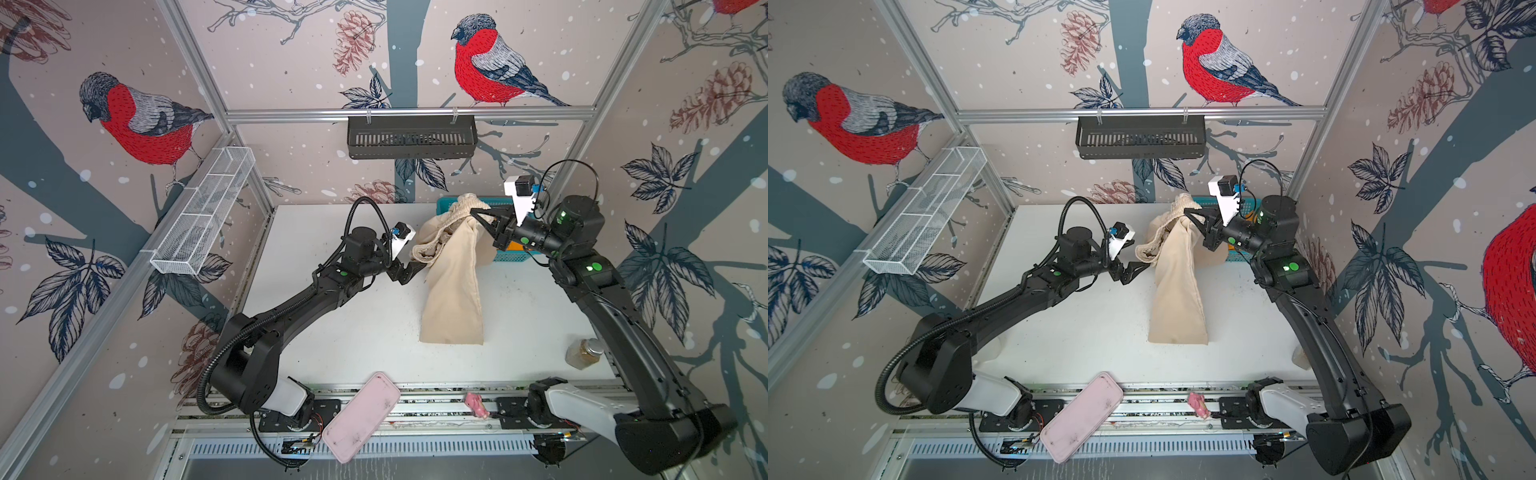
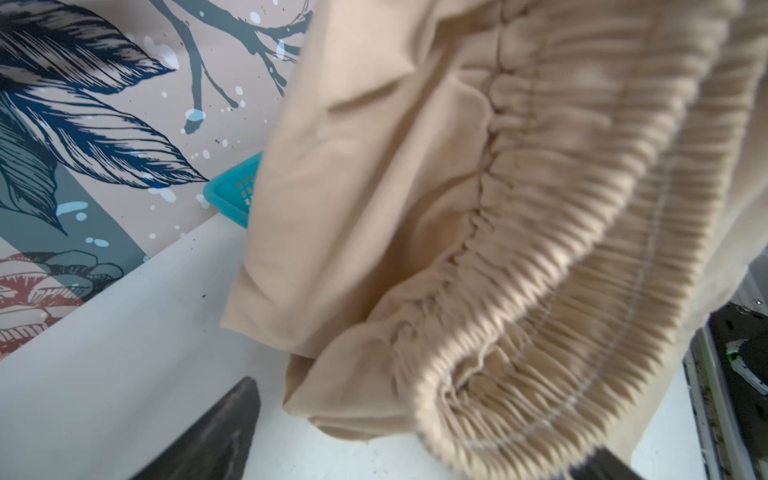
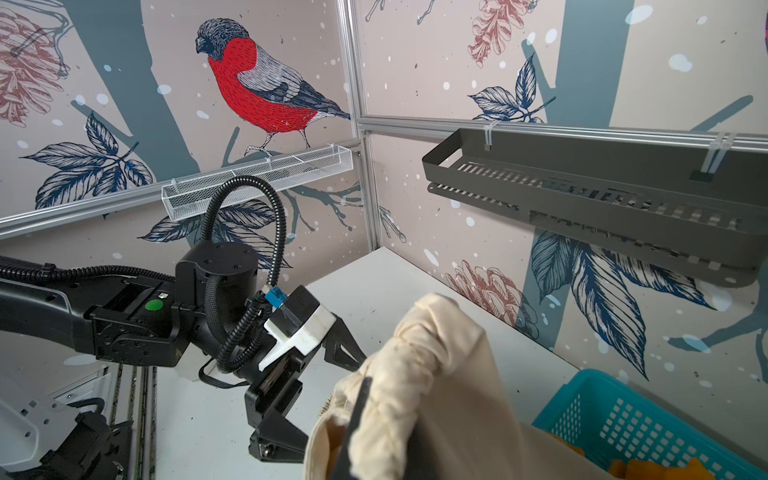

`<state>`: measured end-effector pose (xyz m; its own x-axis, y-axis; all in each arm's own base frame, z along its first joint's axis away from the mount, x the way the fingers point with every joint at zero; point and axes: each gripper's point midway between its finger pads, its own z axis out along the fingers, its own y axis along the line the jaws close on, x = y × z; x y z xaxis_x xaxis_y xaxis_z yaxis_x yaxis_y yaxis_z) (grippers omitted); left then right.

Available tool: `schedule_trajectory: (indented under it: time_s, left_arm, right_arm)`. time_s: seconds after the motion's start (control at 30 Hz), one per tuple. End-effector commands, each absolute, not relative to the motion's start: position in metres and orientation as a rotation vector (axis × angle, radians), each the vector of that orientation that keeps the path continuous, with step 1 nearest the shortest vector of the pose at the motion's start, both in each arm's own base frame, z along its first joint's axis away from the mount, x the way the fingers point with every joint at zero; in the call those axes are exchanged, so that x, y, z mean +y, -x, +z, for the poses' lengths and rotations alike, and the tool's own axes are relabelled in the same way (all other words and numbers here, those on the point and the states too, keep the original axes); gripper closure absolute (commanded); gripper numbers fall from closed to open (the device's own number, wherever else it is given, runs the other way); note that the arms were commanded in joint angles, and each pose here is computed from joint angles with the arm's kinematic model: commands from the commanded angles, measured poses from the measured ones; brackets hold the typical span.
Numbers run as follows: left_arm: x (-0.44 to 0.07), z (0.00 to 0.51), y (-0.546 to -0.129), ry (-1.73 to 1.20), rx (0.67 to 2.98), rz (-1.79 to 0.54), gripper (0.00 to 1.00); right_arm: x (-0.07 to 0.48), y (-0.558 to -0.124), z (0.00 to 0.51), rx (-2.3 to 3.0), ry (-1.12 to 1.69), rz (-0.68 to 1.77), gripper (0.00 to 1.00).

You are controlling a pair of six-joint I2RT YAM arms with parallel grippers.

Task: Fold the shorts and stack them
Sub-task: 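Grasp the shorts' waistband with the left gripper beside the right gripper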

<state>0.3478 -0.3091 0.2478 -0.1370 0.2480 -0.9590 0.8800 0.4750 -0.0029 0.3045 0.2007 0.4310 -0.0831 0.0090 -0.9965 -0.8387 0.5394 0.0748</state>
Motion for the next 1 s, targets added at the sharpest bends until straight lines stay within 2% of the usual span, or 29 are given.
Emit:
schedule_trajectory:
  time_s: [0.0,0.13,0.2,0.27,0.3,0.43,0.6,0.77,0.97]
  left_arm:
    - [-0.319,0.256,-0.355,-1.032,1.607,-0.736,0.24]
    - [-0.327,0.254,-0.363,-1.027,1.639,-0.766,0.45]
    - [-0.331,0.255,-0.363,-1.034,1.64,-0.783,0.64]
    - [-0.332,0.257,-0.361,-1.04,1.644,-0.777,0.97]
    - [-0.33,0.258,-0.361,-1.032,1.652,-0.768,1.0]
    - [-0.311,0.279,-0.371,-0.917,1.736,-0.661,1.0]
    - [-0.254,0.328,-0.386,-0.682,1.902,-0.362,1.0]
    - [-0.206,0.375,-0.384,-0.535,1.961,-0.134,1.0]
    - [-0.161,0.41,-0.373,-0.396,2.017,0.05,1.0]
  right_arm:
    - [0.2,-0.305,0.438,1.443,0.75,0.831,0.98]
    - [0.201,-0.31,0.427,1.462,0.743,0.845,0.98]
    - [0.2,-0.313,0.42,1.478,0.735,0.844,0.98]
    - [0.199,-0.317,0.417,1.483,0.726,0.833,0.98]
    - [0.198,-0.32,0.415,1.491,0.715,0.822,0.98]
    - [0.187,-0.346,0.402,1.539,0.656,0.694,0.98]
    - [0.192,-0.383,0.381,1.611,0.676,0.558,0.98]
    - [0.24,-0.38,0.383,1.555,0.871,0.435,0.98]
    - [0.265,-0.361,0.414,1.491,0.932,0.454,0.98]
